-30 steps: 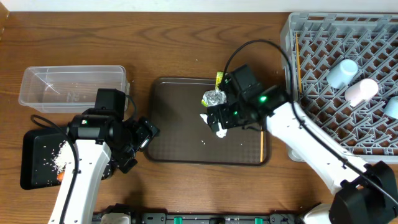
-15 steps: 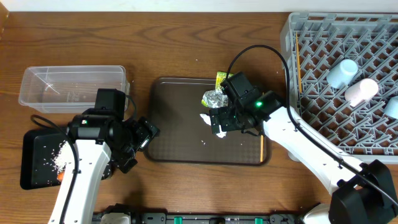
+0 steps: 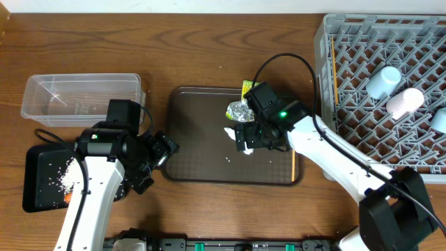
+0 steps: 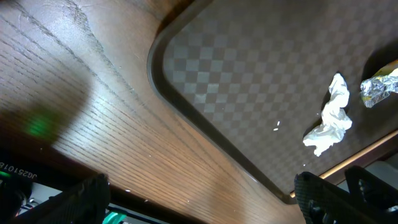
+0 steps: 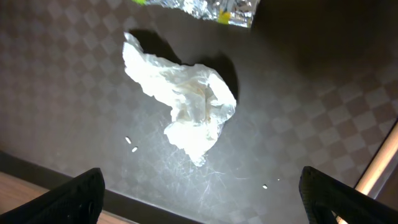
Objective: Sort waste into correct bins and load items into the dishwasher rack
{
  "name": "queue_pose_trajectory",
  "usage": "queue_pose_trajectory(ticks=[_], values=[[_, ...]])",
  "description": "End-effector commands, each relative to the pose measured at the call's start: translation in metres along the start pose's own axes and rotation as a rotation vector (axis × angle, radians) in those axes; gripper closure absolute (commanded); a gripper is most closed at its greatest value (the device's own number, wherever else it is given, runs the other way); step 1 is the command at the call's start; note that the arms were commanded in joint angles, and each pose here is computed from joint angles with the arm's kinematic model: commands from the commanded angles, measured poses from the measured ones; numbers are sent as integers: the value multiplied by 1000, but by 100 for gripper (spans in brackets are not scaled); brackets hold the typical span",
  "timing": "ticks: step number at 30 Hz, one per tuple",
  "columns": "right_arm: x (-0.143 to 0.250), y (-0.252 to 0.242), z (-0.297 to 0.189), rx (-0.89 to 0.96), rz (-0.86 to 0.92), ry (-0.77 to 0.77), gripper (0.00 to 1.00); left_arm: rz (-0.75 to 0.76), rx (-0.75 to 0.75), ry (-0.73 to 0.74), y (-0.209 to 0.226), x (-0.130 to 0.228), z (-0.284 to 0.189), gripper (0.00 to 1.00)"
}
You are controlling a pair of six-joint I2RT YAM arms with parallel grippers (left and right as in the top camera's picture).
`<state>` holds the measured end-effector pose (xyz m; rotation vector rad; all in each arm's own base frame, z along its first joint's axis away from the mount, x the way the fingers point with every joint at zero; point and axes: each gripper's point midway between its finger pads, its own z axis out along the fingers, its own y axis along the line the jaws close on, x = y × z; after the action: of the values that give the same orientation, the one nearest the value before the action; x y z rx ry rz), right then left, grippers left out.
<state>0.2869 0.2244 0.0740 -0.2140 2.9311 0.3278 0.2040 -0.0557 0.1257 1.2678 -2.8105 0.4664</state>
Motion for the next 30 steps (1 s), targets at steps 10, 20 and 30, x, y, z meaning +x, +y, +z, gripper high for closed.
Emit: queue_pose_trajectory(ticks=[10,20,30], values=[[4,-1,2,16,9,8,1,-3,-9,-10,1,-2,0,2],[-9,5,1,-6,-18,-42,1,-3,-9,-10,1,-1,0,2],[-44,-23,-18,48,38,-121,7,-3,-9,-10,1,-2,0,2]])
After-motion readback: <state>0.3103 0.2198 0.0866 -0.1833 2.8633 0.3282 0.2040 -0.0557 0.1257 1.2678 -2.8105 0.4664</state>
